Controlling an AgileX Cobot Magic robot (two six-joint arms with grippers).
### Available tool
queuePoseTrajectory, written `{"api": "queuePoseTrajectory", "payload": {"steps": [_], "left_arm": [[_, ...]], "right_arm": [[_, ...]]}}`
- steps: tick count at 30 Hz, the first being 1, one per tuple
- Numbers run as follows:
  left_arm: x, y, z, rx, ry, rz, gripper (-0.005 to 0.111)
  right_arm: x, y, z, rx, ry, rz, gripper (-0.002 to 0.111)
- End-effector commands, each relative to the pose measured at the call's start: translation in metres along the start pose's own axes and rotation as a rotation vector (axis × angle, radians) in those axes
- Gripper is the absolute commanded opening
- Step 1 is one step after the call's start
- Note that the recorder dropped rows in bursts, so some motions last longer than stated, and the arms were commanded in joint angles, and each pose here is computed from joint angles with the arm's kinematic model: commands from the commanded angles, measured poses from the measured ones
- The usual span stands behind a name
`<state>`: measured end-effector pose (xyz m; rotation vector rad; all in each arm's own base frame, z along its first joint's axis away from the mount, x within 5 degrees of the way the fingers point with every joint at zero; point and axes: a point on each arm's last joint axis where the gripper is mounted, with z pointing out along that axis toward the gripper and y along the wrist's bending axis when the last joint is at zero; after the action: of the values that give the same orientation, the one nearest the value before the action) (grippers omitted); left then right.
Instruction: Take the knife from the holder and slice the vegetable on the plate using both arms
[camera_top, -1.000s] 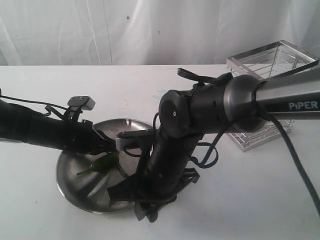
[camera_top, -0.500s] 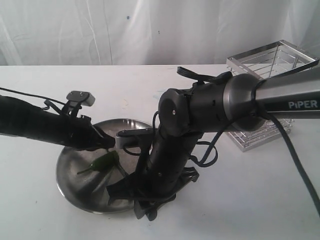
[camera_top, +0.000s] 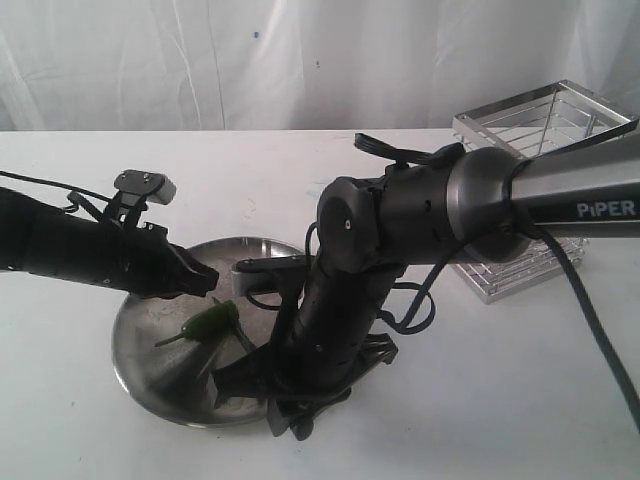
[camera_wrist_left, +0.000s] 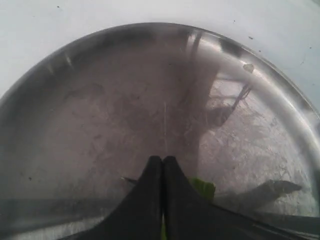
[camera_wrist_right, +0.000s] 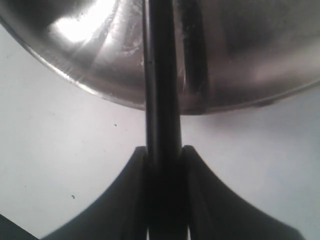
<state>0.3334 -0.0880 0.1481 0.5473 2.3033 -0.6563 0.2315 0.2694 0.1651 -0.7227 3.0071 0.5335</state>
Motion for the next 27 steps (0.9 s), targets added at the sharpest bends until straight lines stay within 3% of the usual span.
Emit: {"api": "queuePoseTrajectory", "payload": {"steps": [1, 16, 19, 22, 27], "left_arm": [[0.005, -0.002, 0.007, 0.049, 0.003, -0.017, 0.000], [0.017, 0.007, 0.021, 0.029, 0.032, -0.032, 0.000], [0.011, 0.008, 0.021, 0.026, -0.006, -0.064, 0.000], [-0.003, 0.003, 0.021, 0.090, -0.070, -0.072, 0.000], [0.001, 0.006, 0.024, 0.087, -0.052, -0.057, 0.000]], "right_arm": [[-0.002, 0.000, -0.001, -0.003, -0.023, 0.008, 0.000], [-0.002, 0.000, -0.001, -0.003, -0.023, 0.008, 0.000], [-0.002, 0.000, -0.001, -0.003, -0.023, 0.008, 0.000], [-0.002, 0.000, -0.001, -0.003, -0.023, 0.008, 0.000], [-0.003, 0.000, -0.001, -0.003, -0.025, 0.008, 0.000]]}}
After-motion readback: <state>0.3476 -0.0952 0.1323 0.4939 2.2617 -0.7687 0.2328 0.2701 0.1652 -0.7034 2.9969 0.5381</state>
